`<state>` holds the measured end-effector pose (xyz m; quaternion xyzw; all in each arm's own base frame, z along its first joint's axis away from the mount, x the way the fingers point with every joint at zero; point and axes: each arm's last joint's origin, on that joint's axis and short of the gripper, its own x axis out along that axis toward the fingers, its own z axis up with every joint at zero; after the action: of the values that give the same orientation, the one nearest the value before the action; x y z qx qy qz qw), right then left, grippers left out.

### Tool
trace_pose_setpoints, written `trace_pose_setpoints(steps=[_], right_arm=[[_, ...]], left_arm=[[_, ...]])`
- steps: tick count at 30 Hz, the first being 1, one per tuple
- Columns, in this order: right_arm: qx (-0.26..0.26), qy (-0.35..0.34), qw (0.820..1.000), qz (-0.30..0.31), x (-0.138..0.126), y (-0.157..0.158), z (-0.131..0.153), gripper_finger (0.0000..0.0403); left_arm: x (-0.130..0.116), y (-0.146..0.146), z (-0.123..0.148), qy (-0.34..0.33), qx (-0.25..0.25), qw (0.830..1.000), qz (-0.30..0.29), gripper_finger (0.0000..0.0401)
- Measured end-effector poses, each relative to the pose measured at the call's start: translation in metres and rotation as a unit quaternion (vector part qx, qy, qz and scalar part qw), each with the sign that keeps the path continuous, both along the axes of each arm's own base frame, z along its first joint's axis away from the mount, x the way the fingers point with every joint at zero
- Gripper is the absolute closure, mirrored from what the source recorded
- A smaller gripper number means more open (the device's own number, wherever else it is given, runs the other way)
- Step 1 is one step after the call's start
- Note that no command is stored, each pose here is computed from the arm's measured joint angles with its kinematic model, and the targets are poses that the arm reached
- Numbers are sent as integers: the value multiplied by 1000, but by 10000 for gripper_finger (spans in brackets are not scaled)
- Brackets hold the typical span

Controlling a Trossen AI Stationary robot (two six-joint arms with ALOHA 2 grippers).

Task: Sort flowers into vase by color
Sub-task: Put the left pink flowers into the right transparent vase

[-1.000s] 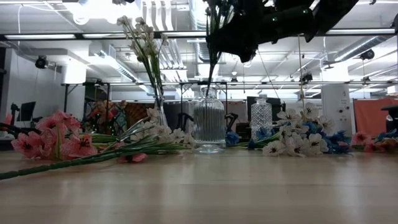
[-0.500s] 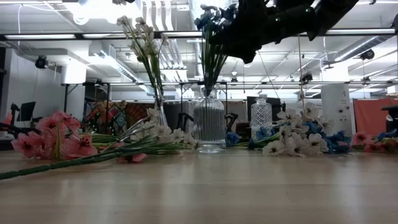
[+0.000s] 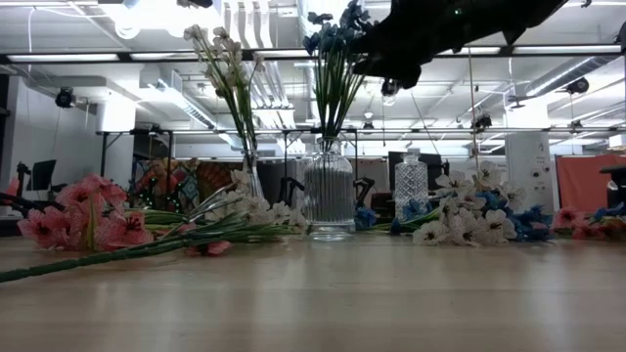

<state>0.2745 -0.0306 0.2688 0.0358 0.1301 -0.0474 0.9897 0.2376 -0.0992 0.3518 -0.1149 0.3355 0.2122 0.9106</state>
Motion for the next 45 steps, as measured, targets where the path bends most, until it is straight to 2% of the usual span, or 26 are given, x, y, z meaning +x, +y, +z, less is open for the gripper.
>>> trace_pose_setpoints(steps=[12, 18, 22, 28, 36, 41, 45], right_arm=[[29, 11, 999, -8, -26, 3, 16, 149], [74, 61, 995, -23, -44, 5, 16, 149], [102, 122, 987, -37, -57, 7, 9, 149], [145, 199, 967, -62, -69, 8, -3, 154], [194, 255, 942, -98, -77, 9, -12, 163], [261, 272, 920, -109, -79, 11, -15, 164], [333, 287, 891, -114, -81, 15, -17, 169]], left_arm=[[0, 0, -8, 15, -2, 1000, -6, 239], [-3, -4, -28, 73, -53, 995, -49, 239], [-4, -4, -44, 94, -63, 993, -42, 239], [-4, -4, -56, 96, -62, 993, -43, 239], [5, -9, -66, 54, -60, 994, -73, 239], [1, -12, -70, 68, -61, 992, -83, 239], [-1, -15, -70, 69, -42, 992, -96, 239]])
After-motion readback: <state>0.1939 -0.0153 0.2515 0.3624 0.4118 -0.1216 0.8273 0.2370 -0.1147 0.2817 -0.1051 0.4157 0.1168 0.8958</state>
